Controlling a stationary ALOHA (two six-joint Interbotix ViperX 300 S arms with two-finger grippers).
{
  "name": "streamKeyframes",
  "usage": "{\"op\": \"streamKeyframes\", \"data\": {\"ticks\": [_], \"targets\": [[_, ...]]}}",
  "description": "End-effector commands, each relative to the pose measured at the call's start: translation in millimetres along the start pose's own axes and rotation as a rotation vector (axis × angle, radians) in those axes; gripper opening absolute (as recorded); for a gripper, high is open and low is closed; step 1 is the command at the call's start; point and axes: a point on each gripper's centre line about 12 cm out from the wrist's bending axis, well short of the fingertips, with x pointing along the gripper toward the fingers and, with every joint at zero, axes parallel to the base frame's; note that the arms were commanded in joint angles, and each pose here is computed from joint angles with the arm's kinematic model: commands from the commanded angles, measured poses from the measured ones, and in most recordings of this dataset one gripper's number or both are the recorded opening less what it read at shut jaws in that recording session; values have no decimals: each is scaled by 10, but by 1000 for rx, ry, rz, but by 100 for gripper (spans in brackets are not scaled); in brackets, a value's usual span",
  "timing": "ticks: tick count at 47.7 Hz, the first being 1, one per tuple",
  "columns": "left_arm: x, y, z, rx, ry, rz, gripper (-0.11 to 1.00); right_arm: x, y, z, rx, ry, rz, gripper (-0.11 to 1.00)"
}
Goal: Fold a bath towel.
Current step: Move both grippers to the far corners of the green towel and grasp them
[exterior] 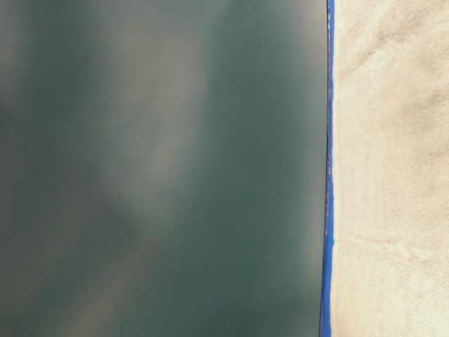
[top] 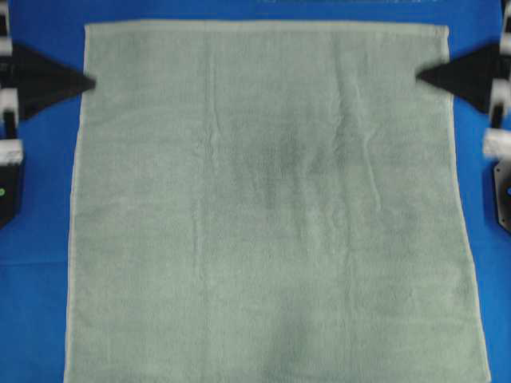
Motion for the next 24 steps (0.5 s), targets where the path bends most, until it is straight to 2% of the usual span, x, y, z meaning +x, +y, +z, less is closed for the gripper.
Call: {"op": "streamKeyframes", "data": {"ticks": [1, 6, 9, 11, 14, 18, 20, 22, 24], "targets": [[124, 130, 28, 43, 36, 50, 1, 63, -193, 58, -6, 57, -84, 1], [290, 255, -84, 82, 108, 88, 1, 195, -441, -68, -6, 163, -179, 1], [390, 367, -150, 76, 151, 123, 7, 280, -570, -164, -11, 221, -220, 2], [443, 436, -197, 66, 177, 143, 17, 337, -656, -221, -11, 257, -245, 8], [510, 548, -253, 59, 212, 174, 35, 433, -812, -319, -20, 323, -284, 27], [598, 655, -331, 96, 259, 193, 61, 544, -992, -423, -37, 398, -323, 51], [662, 705, -398, 132, 290, 195, 73, 600, -1080, -476, -43, 431, -339, 61], [716, 752, -454, 144, 312, 200, 82, 671, -1188, -550, -44, 472, -356, 66], [776, 812, -530, 144, 341, 209, 87, 735, -1268, -627, -38, 506, -365, 63]]}}
